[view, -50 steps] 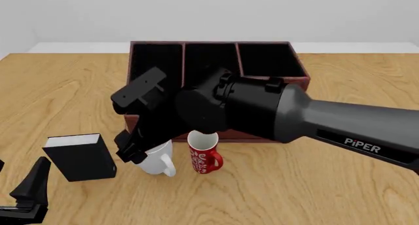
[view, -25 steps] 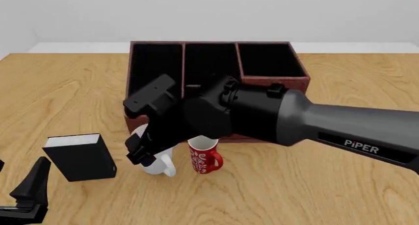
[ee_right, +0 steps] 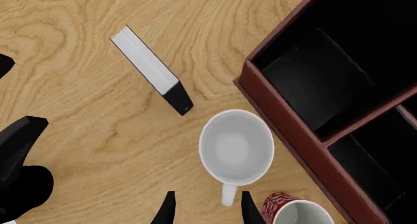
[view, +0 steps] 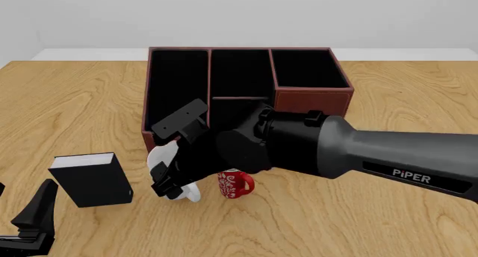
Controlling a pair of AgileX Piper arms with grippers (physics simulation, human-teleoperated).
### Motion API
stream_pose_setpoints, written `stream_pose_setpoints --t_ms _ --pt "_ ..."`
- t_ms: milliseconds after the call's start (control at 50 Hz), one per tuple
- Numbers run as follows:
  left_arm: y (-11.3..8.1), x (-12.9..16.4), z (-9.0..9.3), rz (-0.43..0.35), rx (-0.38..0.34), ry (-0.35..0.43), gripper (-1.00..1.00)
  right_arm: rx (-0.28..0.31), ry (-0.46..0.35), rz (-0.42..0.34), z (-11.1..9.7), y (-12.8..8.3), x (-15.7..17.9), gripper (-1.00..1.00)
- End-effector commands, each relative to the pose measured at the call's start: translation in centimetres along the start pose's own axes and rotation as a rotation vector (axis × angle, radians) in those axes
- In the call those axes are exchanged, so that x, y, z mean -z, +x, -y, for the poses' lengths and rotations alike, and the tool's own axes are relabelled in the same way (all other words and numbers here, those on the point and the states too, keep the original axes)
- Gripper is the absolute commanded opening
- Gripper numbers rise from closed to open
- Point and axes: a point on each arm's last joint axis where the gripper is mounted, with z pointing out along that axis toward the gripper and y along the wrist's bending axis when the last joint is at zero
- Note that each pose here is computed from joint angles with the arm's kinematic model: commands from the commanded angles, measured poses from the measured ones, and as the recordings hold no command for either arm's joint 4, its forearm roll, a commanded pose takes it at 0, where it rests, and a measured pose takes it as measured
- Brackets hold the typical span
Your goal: Pick up the white mug and place it to the right of the caddy.
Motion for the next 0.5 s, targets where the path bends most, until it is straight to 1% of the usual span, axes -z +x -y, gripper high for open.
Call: stream_pose_setpoints --t_ms 20,300,500 --pt "0.0 0.0 0.0 0.0 0.0 0.0 1.0 -0.034 -0.005 0.0 -0.2 1.1 -0.7 1.0" --pt "0.0 0.0 0.0 0.0 0.0 0.0 1.0 -0.066 -0.009 0.007 -0.3 1.8 -1.0 1.0" --pt "0.0 0.0 0.0 0.0 0.0 0.0 1.0 -0.075 -0.005 -0.001 -0.1 2.1 -1.5 1.0"
